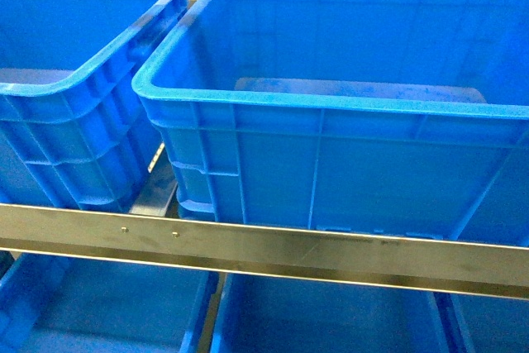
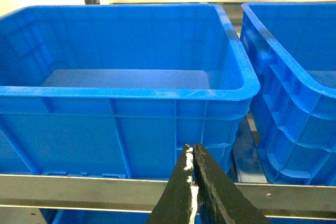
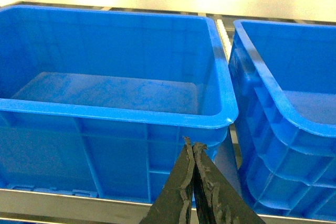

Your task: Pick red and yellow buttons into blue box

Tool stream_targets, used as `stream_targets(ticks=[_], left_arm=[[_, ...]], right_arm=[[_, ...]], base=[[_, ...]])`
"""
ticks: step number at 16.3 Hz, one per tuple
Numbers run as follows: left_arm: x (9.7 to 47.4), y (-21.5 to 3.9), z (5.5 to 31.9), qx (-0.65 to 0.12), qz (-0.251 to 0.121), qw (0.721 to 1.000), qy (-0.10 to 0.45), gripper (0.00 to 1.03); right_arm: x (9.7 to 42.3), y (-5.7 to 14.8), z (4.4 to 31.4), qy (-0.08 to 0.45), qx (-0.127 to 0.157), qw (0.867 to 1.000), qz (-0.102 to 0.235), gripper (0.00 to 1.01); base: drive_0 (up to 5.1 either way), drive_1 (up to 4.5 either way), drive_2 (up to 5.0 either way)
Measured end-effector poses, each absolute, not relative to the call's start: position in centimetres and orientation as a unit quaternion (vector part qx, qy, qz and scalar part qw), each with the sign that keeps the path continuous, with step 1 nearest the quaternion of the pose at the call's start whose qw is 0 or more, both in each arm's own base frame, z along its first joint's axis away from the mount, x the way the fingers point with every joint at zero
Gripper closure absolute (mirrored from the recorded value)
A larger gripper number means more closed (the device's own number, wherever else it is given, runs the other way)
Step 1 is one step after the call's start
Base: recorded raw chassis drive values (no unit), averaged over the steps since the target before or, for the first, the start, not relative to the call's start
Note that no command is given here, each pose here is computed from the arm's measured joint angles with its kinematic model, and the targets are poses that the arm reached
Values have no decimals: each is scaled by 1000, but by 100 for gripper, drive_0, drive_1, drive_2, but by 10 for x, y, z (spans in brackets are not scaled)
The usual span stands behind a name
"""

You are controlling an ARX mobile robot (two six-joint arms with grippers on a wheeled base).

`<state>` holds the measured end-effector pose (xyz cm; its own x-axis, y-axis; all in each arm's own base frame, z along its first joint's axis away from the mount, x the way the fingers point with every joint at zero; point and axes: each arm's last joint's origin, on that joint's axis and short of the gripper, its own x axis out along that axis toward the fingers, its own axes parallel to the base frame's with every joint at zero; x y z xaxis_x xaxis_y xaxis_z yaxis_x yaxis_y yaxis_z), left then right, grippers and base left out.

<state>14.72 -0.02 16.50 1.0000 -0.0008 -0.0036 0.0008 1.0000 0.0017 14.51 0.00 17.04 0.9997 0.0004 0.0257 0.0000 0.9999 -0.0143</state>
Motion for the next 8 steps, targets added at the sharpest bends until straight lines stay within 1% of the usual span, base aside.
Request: stream_targets(ticks=[1,4,8], left_arm=[[143,0,164,1,0,1000,5,101],[135,0,168,1,0,1000,-2,101],[132,0,169,1,0,1000,-3,101]], right_arm=[[142,0,163,10,-7,1000,0,99],[134,0,169,-8,-7,1000,0,99],[131,0,169,-2,-7,1000,0,99]], base=[[0,0,0],[0,0,0],[0,0,0]])
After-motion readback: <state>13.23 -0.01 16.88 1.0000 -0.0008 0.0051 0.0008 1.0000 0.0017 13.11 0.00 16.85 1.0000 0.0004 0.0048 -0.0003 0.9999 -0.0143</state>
